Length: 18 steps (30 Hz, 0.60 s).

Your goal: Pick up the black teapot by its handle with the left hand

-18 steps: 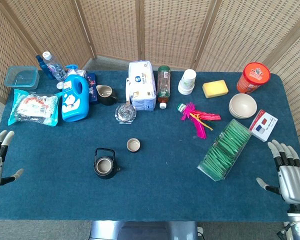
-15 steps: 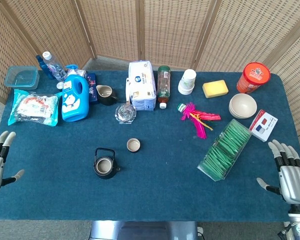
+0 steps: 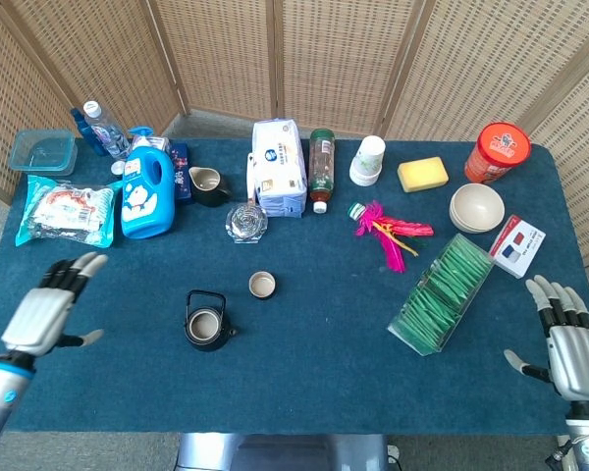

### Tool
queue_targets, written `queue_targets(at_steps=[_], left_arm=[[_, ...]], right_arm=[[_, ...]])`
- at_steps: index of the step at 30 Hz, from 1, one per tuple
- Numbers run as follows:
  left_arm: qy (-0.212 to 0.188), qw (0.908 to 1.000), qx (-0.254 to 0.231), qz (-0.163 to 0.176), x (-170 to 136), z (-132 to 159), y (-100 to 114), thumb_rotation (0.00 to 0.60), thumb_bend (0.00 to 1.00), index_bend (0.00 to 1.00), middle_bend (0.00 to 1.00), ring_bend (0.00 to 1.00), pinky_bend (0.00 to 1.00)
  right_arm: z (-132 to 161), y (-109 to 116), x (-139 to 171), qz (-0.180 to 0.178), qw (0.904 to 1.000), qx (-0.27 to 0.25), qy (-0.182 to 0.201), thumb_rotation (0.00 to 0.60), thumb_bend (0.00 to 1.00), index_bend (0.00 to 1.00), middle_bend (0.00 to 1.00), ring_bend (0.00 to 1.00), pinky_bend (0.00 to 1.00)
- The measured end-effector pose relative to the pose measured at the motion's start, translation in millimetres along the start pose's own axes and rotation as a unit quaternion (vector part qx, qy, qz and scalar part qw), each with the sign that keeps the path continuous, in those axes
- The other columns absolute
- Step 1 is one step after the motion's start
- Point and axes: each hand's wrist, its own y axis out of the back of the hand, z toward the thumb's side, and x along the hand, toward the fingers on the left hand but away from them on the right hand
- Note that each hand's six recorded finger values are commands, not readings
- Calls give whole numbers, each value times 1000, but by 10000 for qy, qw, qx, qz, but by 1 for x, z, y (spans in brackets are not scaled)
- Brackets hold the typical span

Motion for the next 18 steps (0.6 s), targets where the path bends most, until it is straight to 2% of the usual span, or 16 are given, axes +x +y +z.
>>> queue_targets(at_steps=[3,7,12,18], left_arm=[[-303,9993,6,-222,21,24,1,600,0,0,0,0,10],[-466,9980,117,-406,43,47,2,600,0,0,0,0,11],[-481,9965,387,-555,60,65,-2,600,0,0,0,0,10],[-447,9945,541,-779,76,88,-16,600,0,0,0,0,10]], right_arm=[[0,-1,-1,13,10000,5,-10,600,0,0,0,0,0],[-1,1,-1,0,10000,-25,-24,600,0,0,0,0,0],[-4,3,-1,-10,9999,-88,-48,600,0,0,0,0,0],[-6,6,-1,-28,9999,-149,-44,600,0,0,0,0,0]])
